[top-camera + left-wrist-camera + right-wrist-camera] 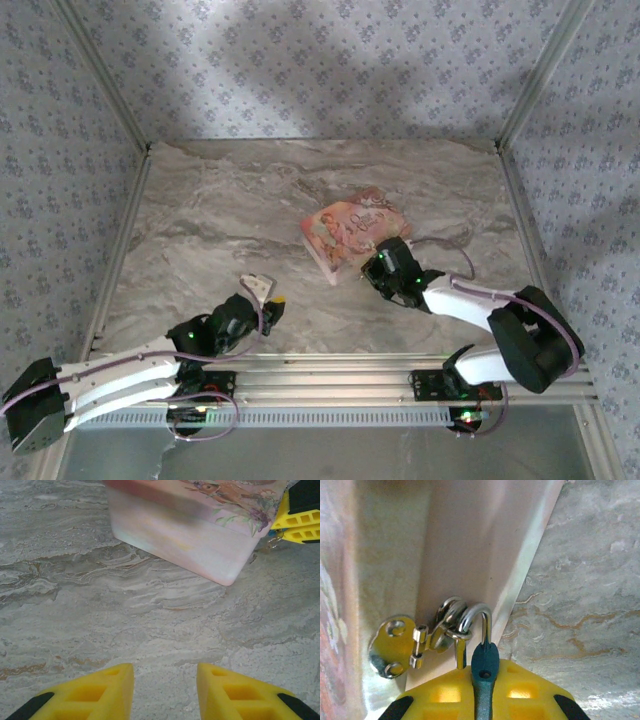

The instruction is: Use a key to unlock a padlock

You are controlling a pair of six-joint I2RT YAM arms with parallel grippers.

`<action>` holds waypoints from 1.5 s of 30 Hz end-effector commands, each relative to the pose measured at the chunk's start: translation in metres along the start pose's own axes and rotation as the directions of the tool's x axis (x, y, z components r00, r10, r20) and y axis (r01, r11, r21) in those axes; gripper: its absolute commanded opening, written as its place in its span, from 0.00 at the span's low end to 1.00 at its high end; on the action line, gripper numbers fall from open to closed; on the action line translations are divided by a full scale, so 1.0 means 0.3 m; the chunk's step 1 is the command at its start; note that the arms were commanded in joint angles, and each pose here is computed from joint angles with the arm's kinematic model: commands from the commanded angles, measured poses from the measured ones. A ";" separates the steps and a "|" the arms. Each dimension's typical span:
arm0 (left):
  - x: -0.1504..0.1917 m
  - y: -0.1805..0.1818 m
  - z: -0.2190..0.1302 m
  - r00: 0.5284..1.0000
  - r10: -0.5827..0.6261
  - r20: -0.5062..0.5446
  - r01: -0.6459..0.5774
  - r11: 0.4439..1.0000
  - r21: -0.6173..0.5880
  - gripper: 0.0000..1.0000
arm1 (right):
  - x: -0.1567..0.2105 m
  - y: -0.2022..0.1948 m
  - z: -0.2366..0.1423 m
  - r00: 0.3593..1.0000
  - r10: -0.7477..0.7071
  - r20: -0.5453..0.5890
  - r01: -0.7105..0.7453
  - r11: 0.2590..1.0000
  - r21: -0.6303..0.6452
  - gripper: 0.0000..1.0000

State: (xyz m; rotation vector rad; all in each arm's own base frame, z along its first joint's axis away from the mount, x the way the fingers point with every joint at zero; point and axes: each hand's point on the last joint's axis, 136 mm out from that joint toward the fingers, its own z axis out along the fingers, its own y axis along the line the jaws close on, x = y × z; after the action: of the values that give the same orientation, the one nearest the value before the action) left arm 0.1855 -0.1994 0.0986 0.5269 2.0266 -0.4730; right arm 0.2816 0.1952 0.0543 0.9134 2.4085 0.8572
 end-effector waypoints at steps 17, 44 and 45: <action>-0.092 -0.018 -0.010 0.998 -0.028 0.056 0.028 1.000 0.006 0.39 | -0.058 -0.043 -0.050 0.999 -0.032 0.018 0.030 0.993 0.112 0.00; -0.215 -0.033 -0.041 0.997 -0.004 0.081 0.003 1.000 0.004 0.42 | -0.164 -0.026 -0.124 0.998 -0.060 0.004 0.059 0.995 0.083 0.00; -0.216 -0.034 -0.041 0.997 -0.004 0.081 0.004 1.000 0.005 0.42 | -0.161 -0.037 -0.119 0.998 -0.057 -0.008 0.058 0.995 0.085 0.00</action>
State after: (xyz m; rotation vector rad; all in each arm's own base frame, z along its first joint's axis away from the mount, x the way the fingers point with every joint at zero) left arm 0.1959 -0.2096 0.1413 0.5164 1.9875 -0.4793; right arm 0.2943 0.1360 0.0836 0.9275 2.4066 0.7079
